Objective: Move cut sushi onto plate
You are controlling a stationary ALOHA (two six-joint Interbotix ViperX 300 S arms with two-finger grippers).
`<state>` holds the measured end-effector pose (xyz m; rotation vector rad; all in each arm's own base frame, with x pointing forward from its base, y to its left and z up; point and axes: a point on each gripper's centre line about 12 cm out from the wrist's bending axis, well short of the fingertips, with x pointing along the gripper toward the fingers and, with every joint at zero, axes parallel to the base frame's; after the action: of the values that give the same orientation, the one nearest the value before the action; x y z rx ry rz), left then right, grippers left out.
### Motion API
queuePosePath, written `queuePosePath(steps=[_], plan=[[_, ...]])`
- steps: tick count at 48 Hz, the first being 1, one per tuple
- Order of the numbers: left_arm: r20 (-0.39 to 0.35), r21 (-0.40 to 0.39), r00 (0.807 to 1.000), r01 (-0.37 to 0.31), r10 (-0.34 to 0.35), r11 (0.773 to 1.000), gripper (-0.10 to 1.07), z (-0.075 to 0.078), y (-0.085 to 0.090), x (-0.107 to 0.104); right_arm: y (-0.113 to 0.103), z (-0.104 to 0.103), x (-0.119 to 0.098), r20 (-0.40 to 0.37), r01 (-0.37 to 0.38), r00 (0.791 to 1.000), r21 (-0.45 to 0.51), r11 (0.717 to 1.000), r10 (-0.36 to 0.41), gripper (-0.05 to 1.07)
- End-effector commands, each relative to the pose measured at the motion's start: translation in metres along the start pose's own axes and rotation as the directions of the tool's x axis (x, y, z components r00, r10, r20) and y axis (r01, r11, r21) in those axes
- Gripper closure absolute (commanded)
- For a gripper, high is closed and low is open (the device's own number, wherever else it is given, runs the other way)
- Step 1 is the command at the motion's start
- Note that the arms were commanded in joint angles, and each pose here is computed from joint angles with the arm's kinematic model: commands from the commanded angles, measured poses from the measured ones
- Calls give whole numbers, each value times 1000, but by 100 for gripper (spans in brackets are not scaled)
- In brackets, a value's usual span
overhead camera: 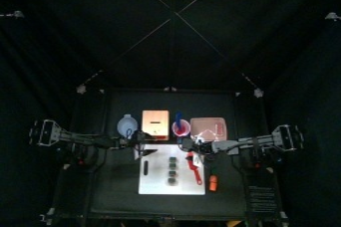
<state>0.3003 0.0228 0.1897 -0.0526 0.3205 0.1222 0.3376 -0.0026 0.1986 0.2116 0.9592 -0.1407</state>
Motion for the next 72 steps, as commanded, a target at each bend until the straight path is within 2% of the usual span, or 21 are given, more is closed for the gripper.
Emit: queuePosePath(steps=[1,11,24,37,72], plan=[[26,-2,1000,-6,6,1000,2,7,2,-4,3,26,3,40,8,999,-21,1000,-7,24],[34,-3,999,-14,14,1000,2,3,6,-16,7,45,37,-2,29,1000,-45,999,-29,24],[51,-8,998,-29,30,1000,2,0,11,-30,11,56,56,-14,34,999,-55,998,-35,21],[55,-7,998,-31,32,999,2,0,12,-33,10,50,65,-52,38,998,-44,998,-40,9],[43,-14,998,-41,42,999,2,-5,15,-34,5,38,90,-117,52,991,-39,998,-57,9]])
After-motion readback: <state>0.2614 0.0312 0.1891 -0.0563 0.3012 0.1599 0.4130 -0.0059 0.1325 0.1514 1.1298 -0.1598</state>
